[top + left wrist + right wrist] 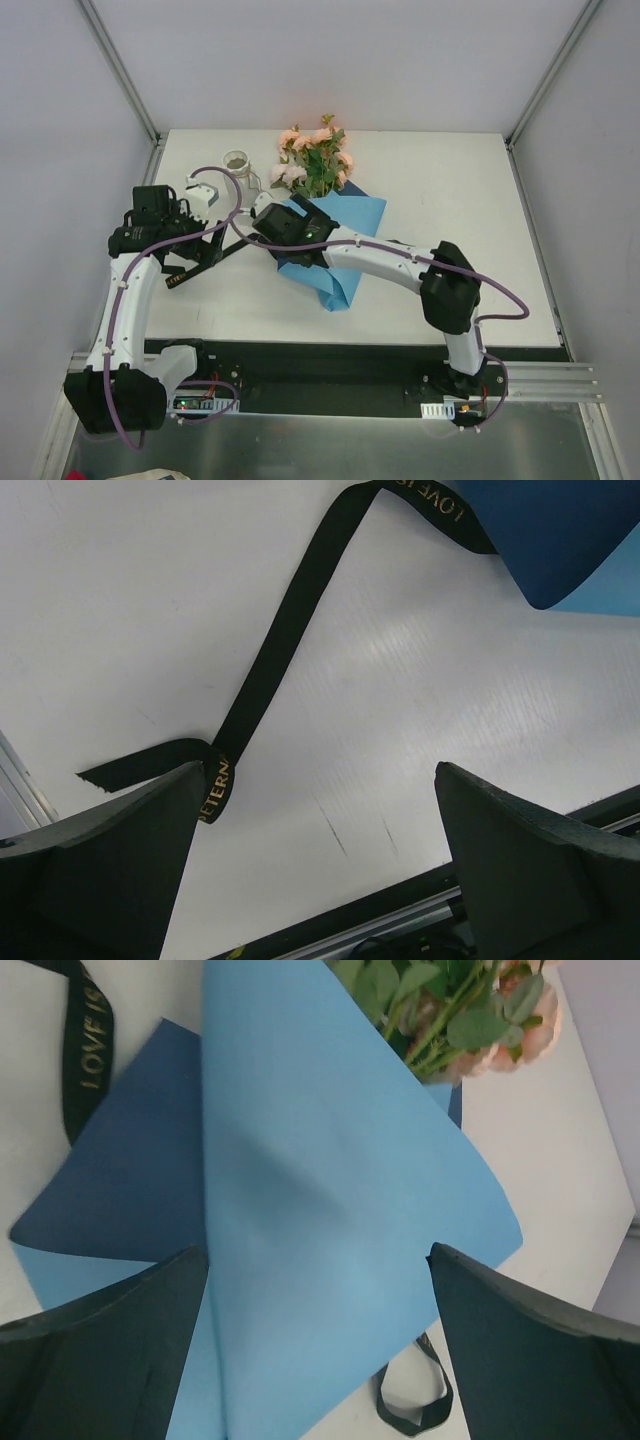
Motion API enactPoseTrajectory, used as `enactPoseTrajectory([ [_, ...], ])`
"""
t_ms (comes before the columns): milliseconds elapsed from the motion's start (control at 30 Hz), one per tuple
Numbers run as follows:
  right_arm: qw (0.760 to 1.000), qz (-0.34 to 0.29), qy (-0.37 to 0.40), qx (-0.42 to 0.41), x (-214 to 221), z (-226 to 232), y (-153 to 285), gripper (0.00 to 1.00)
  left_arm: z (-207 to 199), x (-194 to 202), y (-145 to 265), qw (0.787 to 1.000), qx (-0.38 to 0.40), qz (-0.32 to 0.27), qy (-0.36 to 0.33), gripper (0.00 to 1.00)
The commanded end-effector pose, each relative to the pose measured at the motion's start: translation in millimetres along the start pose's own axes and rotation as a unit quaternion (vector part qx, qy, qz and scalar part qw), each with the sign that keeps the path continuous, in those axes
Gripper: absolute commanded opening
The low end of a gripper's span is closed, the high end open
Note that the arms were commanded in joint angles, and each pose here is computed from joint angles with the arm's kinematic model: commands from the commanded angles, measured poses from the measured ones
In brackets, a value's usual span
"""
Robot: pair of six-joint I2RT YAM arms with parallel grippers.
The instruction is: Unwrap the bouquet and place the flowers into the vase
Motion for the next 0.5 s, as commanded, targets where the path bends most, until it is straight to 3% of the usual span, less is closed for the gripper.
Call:
enactPoseTrajectory([
  [0, 0.998, -0.049, 0.017, 0.032, -30, -4, 8, 0.96, -4, 3, 2, 1.0, 0.011, -0.004, 0.003, 0.99],
  [233, 0.999, -0.027, 0.041, 0.009, -23, 24, -16, 0.96, -3, 3, 1, 1.0, 0.01, -0.002, 0.001, 0.99],
  [467, 0.997, -0.007, 0.064, 0.037, -18, 29, -35, 0.96, -2, 1, 3, 1.0, 0.005, -0.004, -0.001, 0.99],
])
Point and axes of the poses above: each gripper's point midway between its finger pads, its own y axis back along the fingers, its own z axis along the line the jaws close on, x = y × z, the point moved 3 cm from there along y, back along the fingers, and after that the axes turned 15 degrees about y, right-handed, at the moved point
